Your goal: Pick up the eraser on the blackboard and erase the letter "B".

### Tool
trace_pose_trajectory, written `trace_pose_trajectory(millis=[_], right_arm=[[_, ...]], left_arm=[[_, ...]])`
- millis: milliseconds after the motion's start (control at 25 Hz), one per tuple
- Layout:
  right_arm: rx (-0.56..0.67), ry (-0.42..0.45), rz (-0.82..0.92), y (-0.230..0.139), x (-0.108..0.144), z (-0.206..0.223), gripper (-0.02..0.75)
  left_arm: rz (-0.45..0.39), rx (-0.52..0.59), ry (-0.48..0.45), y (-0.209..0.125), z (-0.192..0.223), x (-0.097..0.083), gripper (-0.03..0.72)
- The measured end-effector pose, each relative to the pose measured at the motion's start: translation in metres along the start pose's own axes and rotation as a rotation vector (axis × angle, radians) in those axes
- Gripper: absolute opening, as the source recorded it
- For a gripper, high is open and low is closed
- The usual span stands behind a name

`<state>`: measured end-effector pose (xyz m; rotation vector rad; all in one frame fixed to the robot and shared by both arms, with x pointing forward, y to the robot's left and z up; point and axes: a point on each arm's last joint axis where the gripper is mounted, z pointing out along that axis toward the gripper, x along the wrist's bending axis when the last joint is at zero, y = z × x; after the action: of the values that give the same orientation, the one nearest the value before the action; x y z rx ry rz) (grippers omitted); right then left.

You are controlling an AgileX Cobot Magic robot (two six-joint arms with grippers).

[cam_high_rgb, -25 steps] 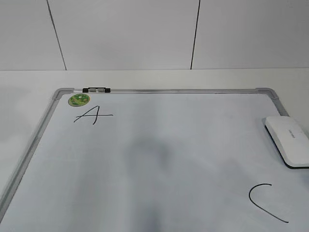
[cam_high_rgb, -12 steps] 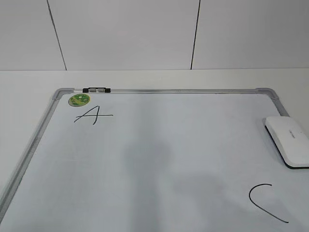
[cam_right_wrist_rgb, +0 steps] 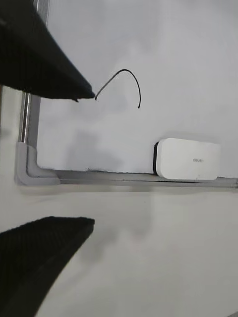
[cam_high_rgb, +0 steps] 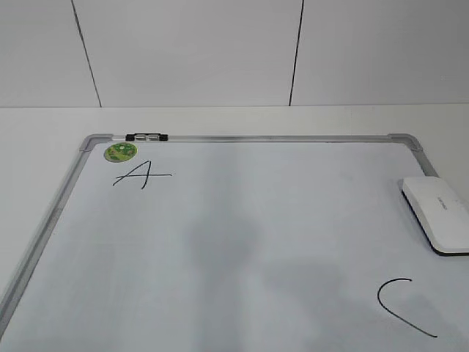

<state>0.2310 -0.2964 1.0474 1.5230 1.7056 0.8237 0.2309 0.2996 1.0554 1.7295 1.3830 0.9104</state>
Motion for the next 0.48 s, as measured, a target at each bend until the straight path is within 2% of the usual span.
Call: trace_pose_trajectory(millis=[160,320,480], right_arm=[[-0.006,-0.001,0.012,-0.0003,0.0,0.0012,0.59],[-0.013,-0.002,0.014,0.0001,0.0,0.0011,0.589],[-0.016,-0.002,0.018,0.0004,-0.0001,0.0011,0.589]], left_arm=[[-0.006,0.006,0.012,-0.0007,0.0003,0.0012,0.242],[-0.081,0.01,0.085,-0.0014,0.0001,0.0078,0.242],[-0.112,0.009,0.074,-0.0013,0.0002,0.0068,0.242]])
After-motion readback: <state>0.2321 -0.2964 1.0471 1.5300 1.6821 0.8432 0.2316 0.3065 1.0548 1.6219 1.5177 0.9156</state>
